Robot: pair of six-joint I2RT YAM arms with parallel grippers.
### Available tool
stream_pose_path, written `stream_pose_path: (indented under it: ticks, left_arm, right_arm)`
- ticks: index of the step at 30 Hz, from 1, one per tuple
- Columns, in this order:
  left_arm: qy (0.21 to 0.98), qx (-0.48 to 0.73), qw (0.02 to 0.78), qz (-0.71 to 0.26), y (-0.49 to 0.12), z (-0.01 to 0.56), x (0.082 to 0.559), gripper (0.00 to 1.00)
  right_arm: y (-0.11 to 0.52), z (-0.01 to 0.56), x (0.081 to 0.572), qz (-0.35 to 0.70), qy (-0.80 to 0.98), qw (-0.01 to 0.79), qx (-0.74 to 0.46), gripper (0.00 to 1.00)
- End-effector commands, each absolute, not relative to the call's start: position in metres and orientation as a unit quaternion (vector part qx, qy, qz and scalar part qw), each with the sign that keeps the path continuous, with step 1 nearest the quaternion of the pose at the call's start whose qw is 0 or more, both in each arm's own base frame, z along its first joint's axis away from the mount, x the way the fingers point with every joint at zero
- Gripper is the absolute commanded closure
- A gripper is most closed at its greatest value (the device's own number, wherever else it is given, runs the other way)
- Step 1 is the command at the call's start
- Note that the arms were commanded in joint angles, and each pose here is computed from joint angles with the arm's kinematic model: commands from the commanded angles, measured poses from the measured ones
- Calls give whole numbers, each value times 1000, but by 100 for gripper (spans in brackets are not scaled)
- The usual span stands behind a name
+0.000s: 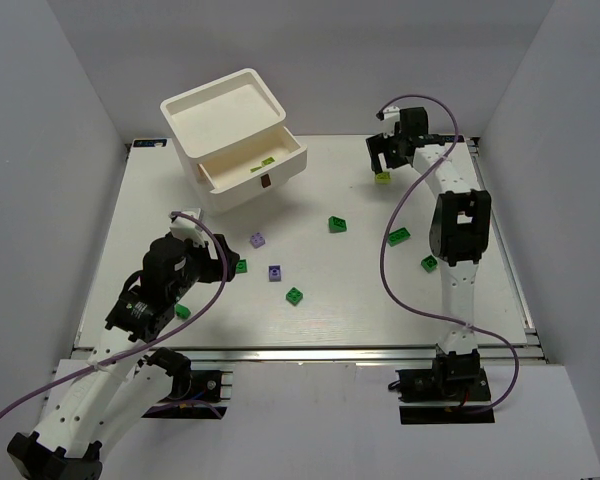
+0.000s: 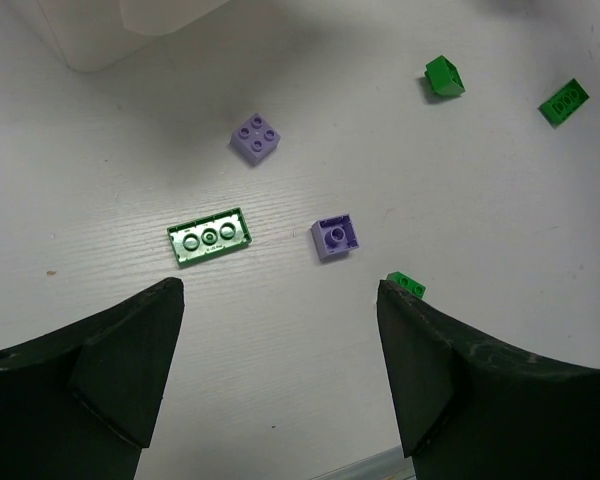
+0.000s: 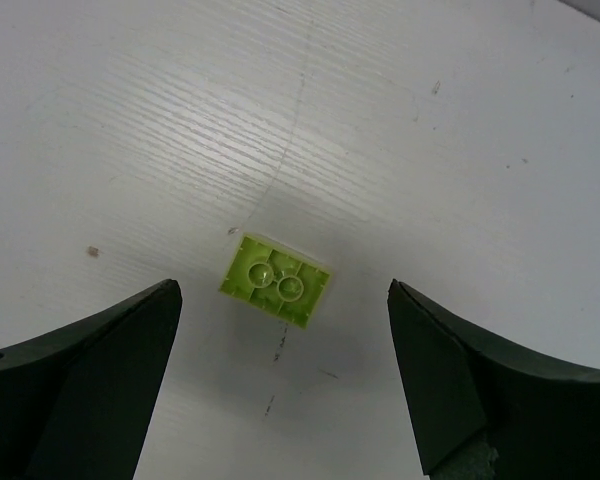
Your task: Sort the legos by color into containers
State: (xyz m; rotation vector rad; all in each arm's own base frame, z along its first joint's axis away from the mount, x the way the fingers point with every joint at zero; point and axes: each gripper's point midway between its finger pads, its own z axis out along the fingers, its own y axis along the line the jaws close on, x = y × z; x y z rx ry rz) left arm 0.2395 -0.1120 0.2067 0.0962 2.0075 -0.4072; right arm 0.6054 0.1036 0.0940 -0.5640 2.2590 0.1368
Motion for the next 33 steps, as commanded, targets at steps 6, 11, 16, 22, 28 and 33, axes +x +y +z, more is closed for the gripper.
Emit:
stream_pose_path:
  ticks: [6, 11, 16, 22, 28, 33]
  left_arm:
    - [839, 40, 516, -165, -111, 204, 239, 12]
    - [838, 39, 519, -165, -110, 205, 239, 12]
    - [837, 38, 520, -166, -110, 205, 239, 12]
    - [838, 38, 519, -165, -110, 205, 239, 12]
    - [836, 36, 522, -165, -109, 206, 238, 12]
    - [834, 34, 524, -166, -109, 207, 238, 12]
  right_arm:
    - [105, 63, 610, 64, 904, 381, -184, 11]
    - [106, 50, 611, 72, 910, 372, -166, 12]
    - [102, 39, 611, 64, 918, 365, -141, 21]
    - [104, 33, 607, 73, 921, 358, -135, 34]
    - [106, 32, 605, 79, 923, 352, -132, 37]
    - [107, 31, 602, 84, 924, 349, -133, 43]
